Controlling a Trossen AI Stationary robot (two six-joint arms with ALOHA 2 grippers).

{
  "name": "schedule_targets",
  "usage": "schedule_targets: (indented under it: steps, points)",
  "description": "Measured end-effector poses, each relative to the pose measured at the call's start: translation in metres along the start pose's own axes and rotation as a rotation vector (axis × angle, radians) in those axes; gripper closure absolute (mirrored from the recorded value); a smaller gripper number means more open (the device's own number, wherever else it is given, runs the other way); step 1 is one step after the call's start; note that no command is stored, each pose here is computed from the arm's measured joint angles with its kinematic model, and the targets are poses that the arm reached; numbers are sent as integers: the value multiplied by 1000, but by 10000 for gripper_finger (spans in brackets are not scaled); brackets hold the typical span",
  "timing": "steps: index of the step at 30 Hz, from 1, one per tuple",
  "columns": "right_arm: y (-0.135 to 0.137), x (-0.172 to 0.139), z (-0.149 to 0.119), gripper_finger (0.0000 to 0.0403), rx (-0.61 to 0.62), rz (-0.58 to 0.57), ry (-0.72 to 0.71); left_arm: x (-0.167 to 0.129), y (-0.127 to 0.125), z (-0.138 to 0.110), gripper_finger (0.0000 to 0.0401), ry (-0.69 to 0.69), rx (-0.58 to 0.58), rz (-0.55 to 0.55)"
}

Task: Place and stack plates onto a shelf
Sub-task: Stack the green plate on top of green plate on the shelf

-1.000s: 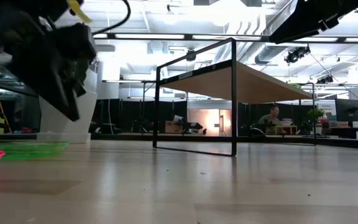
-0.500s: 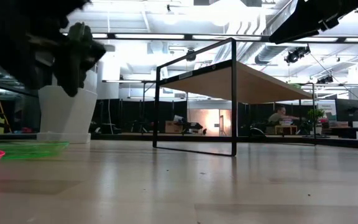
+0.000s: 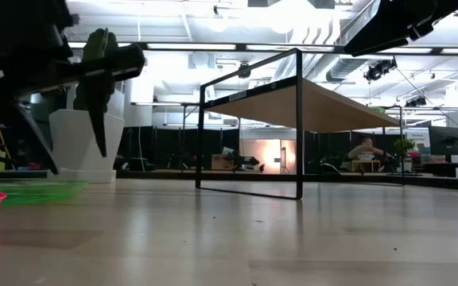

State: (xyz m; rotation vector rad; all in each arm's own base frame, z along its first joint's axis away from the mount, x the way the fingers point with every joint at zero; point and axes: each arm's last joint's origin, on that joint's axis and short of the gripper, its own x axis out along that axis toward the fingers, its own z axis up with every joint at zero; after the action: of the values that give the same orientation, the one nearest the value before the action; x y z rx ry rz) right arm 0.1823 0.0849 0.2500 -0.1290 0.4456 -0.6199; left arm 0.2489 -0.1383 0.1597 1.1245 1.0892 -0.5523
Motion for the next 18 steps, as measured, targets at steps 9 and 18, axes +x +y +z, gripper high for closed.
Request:
schedule_targets:
  steps: [9, 18]
  points:
    - [0, 0, 0, 142, 13, 7, 5, 3, -2, -11, 206, 108, 72, -136]
    - [1, 0, 0, 142, 21, 10, 7, 12, 8, -17, 217, 52, 148, -187]
